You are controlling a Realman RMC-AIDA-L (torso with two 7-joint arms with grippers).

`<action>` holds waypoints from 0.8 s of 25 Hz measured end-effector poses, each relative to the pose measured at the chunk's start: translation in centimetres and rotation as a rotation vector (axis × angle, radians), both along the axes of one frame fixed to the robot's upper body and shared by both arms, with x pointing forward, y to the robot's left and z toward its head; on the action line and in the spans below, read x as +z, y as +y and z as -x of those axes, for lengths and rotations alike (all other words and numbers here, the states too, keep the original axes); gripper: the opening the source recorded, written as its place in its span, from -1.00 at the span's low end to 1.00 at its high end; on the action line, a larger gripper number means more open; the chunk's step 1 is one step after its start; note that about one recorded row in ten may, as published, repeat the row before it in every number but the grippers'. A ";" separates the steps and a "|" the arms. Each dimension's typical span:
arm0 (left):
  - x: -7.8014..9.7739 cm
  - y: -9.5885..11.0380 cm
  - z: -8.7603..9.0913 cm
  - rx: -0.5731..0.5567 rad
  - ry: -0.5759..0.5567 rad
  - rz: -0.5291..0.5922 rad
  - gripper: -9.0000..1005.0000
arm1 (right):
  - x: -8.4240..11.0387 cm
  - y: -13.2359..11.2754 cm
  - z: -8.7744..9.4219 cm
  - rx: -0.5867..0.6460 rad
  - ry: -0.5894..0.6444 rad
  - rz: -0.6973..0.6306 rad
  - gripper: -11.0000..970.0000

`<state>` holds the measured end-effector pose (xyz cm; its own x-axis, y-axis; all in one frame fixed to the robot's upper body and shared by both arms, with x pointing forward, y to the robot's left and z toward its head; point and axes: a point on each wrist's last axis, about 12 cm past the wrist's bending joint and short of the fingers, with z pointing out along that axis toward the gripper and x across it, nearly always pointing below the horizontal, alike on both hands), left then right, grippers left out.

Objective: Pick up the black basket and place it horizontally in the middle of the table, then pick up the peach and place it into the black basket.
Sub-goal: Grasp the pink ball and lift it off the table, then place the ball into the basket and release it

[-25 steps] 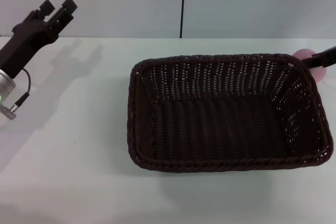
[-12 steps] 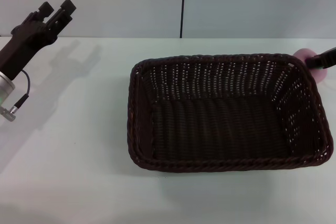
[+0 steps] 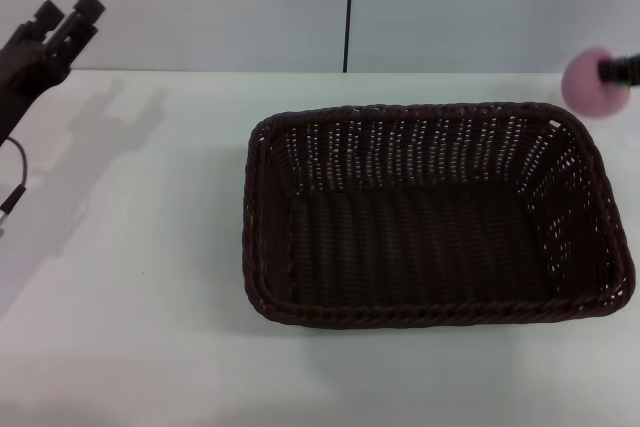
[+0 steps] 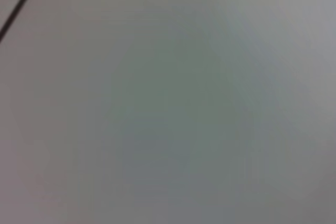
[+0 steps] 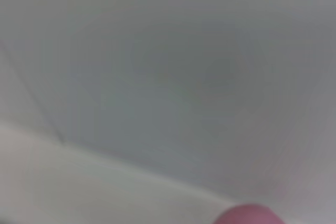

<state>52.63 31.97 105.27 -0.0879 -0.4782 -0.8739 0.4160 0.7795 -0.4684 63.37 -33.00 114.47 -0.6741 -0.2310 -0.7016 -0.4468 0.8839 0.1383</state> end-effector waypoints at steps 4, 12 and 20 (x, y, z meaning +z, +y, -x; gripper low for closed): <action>0.0 0.4 0.6 0.008 -0.012 0.009 0.50 | 2.1 -0.4 1.5 0.002 -0.154 -0.229 -0.88; -0.2 0.5 1.1 0.004 -0.013 0.014 0.50 | 5.0 2.1 4.3 0.316 -0.254 -0.514 -0.87; -0.1 0.5 1.2 0.002 -0.020 0.019 0.50 | 3.2 7.7 4.4 0.553 -0.109 -0.522 -0.87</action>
<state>51.39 32.51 105.16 -0.0694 -0.4944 -0.8664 0.4239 0.7716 -0.4743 59.01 -25.25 117.67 -0.4781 -0.1346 -0.8679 -0.8396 0.3601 0.4067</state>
